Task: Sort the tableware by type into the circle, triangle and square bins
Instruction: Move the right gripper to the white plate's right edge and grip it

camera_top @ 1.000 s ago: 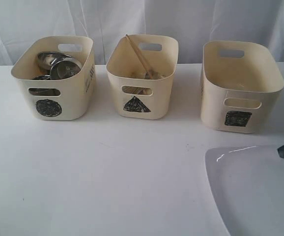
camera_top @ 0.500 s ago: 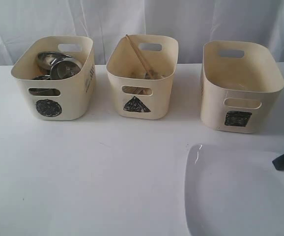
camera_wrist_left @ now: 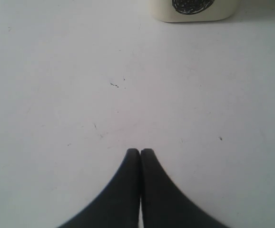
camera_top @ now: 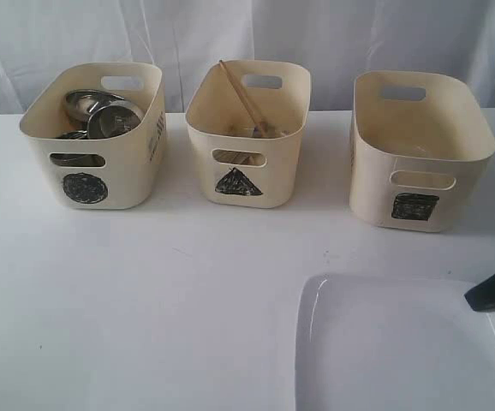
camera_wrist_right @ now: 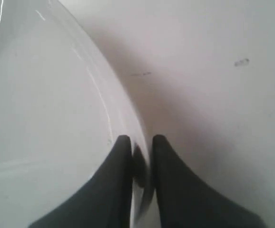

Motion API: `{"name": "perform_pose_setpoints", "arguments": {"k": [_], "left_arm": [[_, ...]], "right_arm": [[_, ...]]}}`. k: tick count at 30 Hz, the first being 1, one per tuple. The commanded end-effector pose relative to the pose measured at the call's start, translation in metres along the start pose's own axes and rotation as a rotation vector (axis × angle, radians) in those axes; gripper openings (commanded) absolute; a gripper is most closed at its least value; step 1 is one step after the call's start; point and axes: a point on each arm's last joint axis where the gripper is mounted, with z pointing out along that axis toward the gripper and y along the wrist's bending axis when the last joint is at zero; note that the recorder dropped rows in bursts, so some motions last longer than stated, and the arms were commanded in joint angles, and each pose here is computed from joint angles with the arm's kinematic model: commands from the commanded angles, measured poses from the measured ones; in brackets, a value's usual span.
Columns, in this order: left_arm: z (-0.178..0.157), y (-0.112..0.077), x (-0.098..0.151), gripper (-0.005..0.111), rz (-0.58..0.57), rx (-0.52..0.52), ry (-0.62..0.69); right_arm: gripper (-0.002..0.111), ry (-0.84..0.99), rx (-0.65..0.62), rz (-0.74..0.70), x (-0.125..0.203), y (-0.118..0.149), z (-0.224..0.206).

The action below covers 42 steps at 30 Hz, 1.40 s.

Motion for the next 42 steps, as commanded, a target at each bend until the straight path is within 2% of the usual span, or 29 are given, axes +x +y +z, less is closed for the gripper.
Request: {"name": "perform_pose_setpoints", "arguments": {"k": [1,5,11,13,24,26,30,32,37,42], "left_arm": [[0.000,-0.001,0.003,0.000,-0.004,0.010,0.025],[0.000,-0.001,0.003,0.000,-0.004,0.010,0.025],[0.000,-0.001,0.003,0.000,-0.004,0.010,0.025],[0.000,-0.001,0.003,0.000,-0.004,0.010,0.025],[0.000,-0.001,0.003,0.000,-0.004,0.010,0.025],[0.000,-0.001,0.003,0.000,-0.004,0.010,0.025],[0.000,-0.001,0.003,0.000,-0.004,0.010,0.025],[0.000,-0.001,0.003,0.000,-0.002,0.010,0.025],[0.000,-0.001,0.003,0.000,-0.001,0.010,0.025],[0.000,-0.001,0.003,0.000,-0.001,0.010,0.025]], "right_arm": [[0.000,-0.008,0.034,-0.035,-0.004,0.001,-0.001],[0.004,-0.002,0.082,-0.039,-0.005,-0.003,0.001],[0.032,0.019,0.082,-0.053,-0.008,-0.003,0.009],[0.035,0.028,0.075,-0.050,-0.007,-0.005,0.014],[0.035,0.157,0.025,-0.126,-0.003,-0.004,0.036],[0.031,0.209,0.016,-0.167,-0.002,-0.001,0.038],[0.007,0.275,-0.010,-0.215,-0.002,0.004,0.043],[0.001,0.276,-0.011,-0.217,-0.002,0.004,0.043],[0.000,0.260,0.013,-0.179,-0.006,0.005,0.039],[0.000,0.184,0.034,-0.176,-0.029,0.013,0.020]]}}
